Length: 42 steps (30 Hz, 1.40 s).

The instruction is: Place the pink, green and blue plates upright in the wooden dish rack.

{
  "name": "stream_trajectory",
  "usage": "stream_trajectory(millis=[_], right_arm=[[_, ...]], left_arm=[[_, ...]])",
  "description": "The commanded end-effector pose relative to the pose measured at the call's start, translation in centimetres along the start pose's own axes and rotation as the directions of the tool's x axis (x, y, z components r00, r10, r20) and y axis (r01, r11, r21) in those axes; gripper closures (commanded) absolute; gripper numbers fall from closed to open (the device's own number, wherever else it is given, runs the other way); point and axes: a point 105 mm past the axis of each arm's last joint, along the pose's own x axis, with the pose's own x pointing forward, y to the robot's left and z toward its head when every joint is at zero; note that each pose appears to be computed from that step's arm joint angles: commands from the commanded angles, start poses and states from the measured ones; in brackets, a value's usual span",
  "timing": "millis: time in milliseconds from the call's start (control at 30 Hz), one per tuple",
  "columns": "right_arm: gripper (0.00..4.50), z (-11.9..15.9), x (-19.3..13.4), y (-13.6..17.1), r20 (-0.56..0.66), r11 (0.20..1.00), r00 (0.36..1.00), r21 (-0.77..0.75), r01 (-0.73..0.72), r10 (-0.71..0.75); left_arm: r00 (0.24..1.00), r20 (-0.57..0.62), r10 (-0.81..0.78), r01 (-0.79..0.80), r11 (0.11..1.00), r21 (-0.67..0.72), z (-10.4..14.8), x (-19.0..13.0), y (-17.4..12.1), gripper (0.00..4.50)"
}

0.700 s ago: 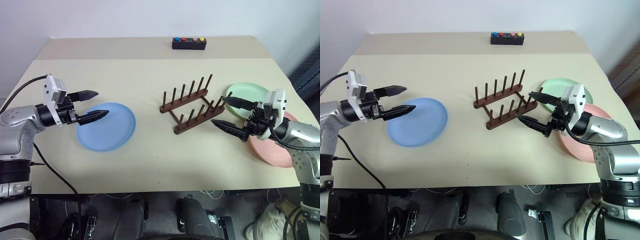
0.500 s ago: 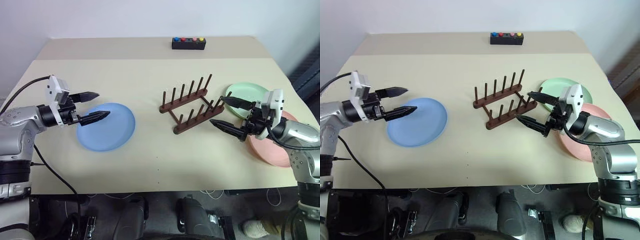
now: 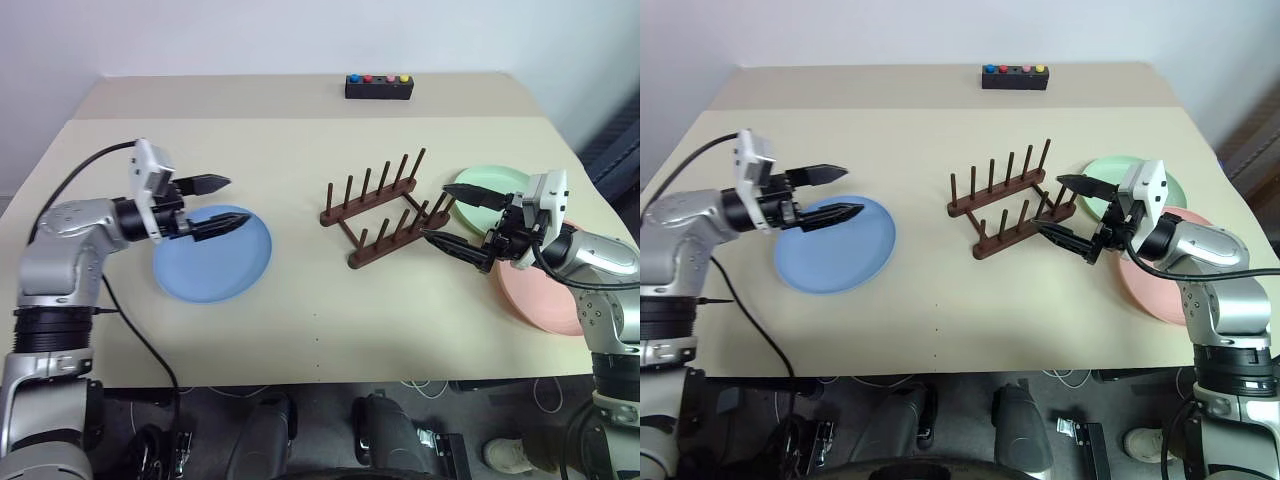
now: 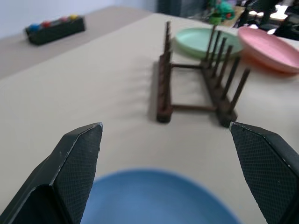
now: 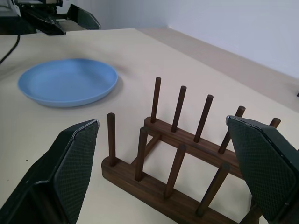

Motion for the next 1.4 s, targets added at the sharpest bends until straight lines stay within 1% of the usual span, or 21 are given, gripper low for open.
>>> stream_trajectory(millis=[33,100,133,233,267,367,467,567,633,733,800,933,1067,1133,1300,1400], right_arm=[[0.03,1.2,-0.8,-0.4,0.024,0.997,0.998,-0.057,0.055,-0.054],[0.03,1.7,-0.7,-0.3,0.043,0.997,0.998,-0.046,0.056,-0.054],[0.03,1.7,-0.6,-0.2,0.050,0.998,0.997,-0.040,0.052,-0.050],[0.03,0.4,-0.6,-0.6,0.017,0.997,0.998,-0.056,0.061,-0.060],[0.03,0.3,-0.4,-0.7,0.017,0.996,0.998,-0.067,0.066,-0.065],[0.03,1.2,0.2,-0.7,0.077,0.996,0.994,-0.050,0.079,-0.075],[0.03,0.6,-0.1,-0.8,0.058,0.993,0.995,-0.073,0.089,-0.085],[0.03,0.9,-0.4,-0.9,0.065,0.991,0.993,-0.083,0.101,-0.096],[0.03,1.0,-0.4,-0.9,0.067,0.990,0.992,-0.087,0.108,-0.102],[0.03,0.9,-0.9,-0.7,0.060,0.988,0.991,-0.093,0.127,-0.122],[0.03,0.8,-1.2,-0.6,0.056,0.986,0.990,-0.096,0.136,-0.132],[0.03,0.8,-1.5,-0.6,0.059,0.982,0.986,-0.098,0.158,-0.153],[0.03,0.9,-1.8,-0.3,0.057,0.980,0.985,-0.100,0.170,-0.165],[0.03,0.9,-1.9,-0.2,0.055,0.980,0.984,-0.099,0.174,-0.169],[0.03,0.9,-2.1,-0.2,0.051,0.978,0.983,-0.101,0.180,-0.176],[0.03,1.0,-2.1,-0.2,0.052,0.978,0.983,-0.104,0.181,-0.177]], left_arm=[[0.998,-0.012,-0.068,0.068,0.998,0.008,0.6,2.0,-1.8,0.00],[0.986,-0.072,-0.151,0.149,0.988,-0.033,0.1,2.7,-3.4,0.00],[0.979,-0.080,-0.188,0.183,0.981,-0.063,0.0,2.9,-4.1,0.00],[0.975,-0.077,-0.208,0.200,0.974,-0.103,0.0,4.1,-5.6,0.00],[0.971,-0.105,-0.214,0.202,0.973,-0.112,-0.2,4.4,-6.0,0.00],[0.958,-0.234,-0.164,0.156,0.986,-0.055,-1.9,4.9,-5.9,0.00],[0.938,-0.286,-0.196,0.199,0.980,-0.020,-3.4,7.0,-7.1,0.00],[0.931,-0.332,-0.152,0.196,0.976,0.101,-4.6,8.9,-7.5,0.00],[0.936,-0.334,-0.110,0.169,0.974,0.151,-5.1,9.6,-7.4,0.00],[0.952,-0.300,-0.056,0.110,0.980,0.166,-5.4,11.0,-7.3,0.00],[0.958,-0.286,-0.030,0.070,0.989,0.132,-5.6,12.1,-7.1,0.00],[0.956,-0.292,-0.034,0.061,0.995,0.083,-6.3,13.5,-7.7,0.00],[0.963,-0.265,-0.042,0.057,0.997,0.049,-6.2,14.9,-8.5,0.00],[0.962,-0.270,-0.037,0.054,0.997,0.055,-6.4,15.1,-8.6,0.00],[0.956,-0.283,-0.081,0.092,0.996,0.023,-7.0,15.4,-10.1,0.00],[0.954,-0.297,-0.042,0.041,0.999,-0.008,-7.5,15.6,-9.8,0.00]])
